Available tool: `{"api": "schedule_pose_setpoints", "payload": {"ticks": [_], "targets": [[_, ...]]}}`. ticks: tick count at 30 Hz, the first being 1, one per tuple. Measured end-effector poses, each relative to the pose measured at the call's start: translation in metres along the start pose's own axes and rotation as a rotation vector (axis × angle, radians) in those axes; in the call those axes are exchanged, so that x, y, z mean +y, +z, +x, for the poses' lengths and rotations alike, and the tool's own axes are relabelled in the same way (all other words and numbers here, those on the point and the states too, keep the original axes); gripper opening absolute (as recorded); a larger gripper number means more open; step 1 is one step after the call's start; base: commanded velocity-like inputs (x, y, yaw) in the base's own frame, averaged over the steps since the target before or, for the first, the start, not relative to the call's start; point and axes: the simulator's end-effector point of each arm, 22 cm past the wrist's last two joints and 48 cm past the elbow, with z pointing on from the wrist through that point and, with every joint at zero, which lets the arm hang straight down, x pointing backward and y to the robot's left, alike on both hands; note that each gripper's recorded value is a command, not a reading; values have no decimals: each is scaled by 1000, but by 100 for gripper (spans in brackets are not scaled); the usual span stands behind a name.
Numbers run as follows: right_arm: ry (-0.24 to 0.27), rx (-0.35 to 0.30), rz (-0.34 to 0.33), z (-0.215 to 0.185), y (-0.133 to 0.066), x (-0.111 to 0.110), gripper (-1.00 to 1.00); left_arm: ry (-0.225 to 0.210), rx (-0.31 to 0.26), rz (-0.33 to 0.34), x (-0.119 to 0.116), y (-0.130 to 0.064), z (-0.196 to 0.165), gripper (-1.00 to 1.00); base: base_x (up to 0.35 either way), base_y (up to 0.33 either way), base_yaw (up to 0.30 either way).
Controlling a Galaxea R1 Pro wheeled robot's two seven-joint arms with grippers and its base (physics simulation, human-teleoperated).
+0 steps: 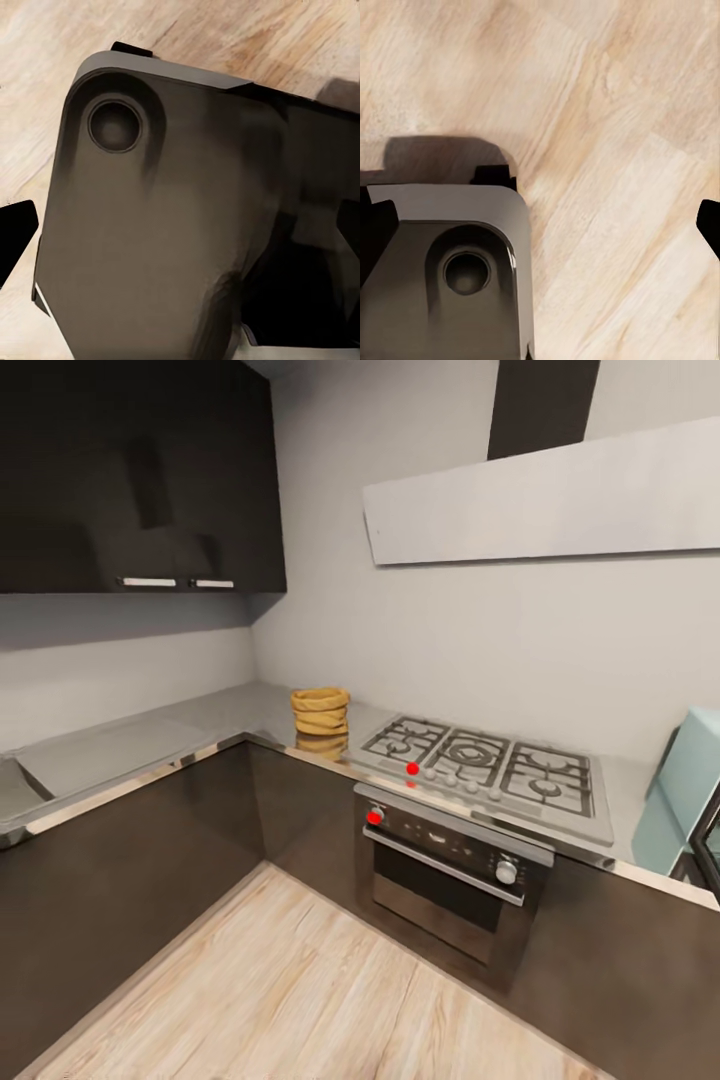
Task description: In the kitchen, take the popcorn bag from the countertop, put it into the microwave, and heat it until the popcorn is cooked so the cooked popcorn ends up inside the bag.
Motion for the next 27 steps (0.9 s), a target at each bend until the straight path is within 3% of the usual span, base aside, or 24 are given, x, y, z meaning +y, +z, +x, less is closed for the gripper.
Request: {"api": "schedule_pose_setpoints", "payload": {"ticks": [24,27], "targets": [[-2,1,0,0,0,0,100,0,0,-1,1,0,0,100,0,0,269],[-29,0,-4,0,0,1,100,2,0,0,1,0,0,100,92,0,262]]}}
